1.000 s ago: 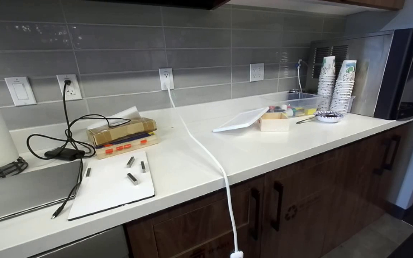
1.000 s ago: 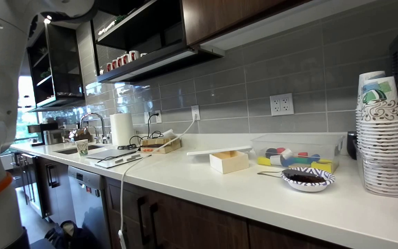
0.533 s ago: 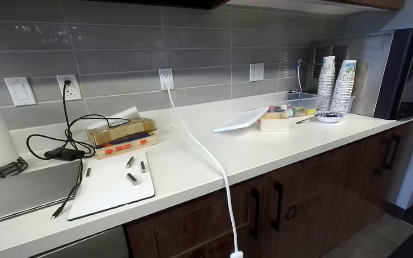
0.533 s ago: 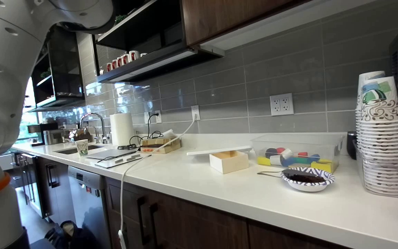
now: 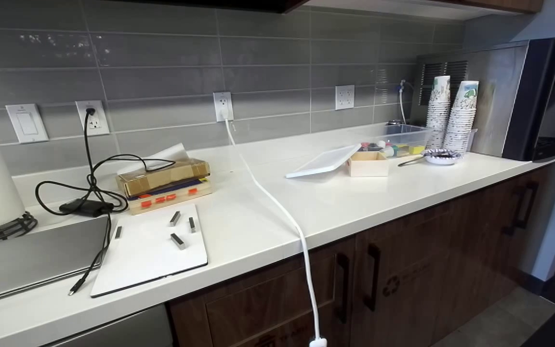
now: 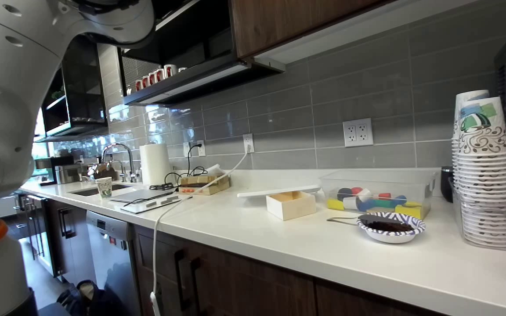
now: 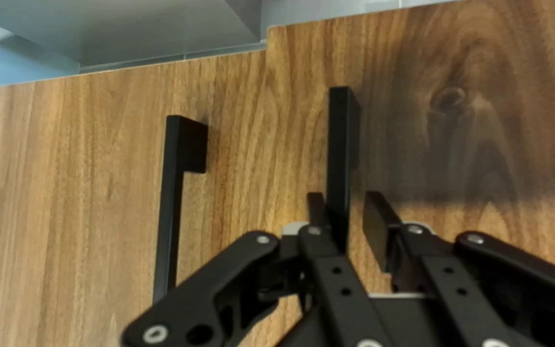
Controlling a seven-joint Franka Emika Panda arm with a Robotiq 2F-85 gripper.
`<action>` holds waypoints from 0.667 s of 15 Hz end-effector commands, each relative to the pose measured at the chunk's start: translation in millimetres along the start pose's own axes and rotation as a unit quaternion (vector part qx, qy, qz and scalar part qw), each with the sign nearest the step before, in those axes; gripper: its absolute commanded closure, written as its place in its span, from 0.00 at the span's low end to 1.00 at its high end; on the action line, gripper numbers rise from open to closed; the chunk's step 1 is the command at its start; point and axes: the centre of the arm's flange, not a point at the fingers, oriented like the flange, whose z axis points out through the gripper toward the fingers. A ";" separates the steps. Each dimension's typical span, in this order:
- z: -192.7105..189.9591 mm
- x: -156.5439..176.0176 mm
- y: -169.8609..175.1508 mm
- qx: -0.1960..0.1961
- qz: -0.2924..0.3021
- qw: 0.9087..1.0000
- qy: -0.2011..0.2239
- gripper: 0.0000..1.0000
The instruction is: Partially open the cupboard's left door, then close it
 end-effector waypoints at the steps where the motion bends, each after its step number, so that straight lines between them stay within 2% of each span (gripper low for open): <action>1: 28.4 45.3 -39.8 0.054 -0.022 0.998 -0.017 0.42; 6: 42.8 45.4 -51.4 0.073 -0.040 0.996 -0.031 0.05; 7: 45.7 44.3 -53.8 0.075 -0.042 0.996 -0.033 0.00; 10: 46.7 41.4 -58.1 0.083 -0.054 0.994 -0.039 0.00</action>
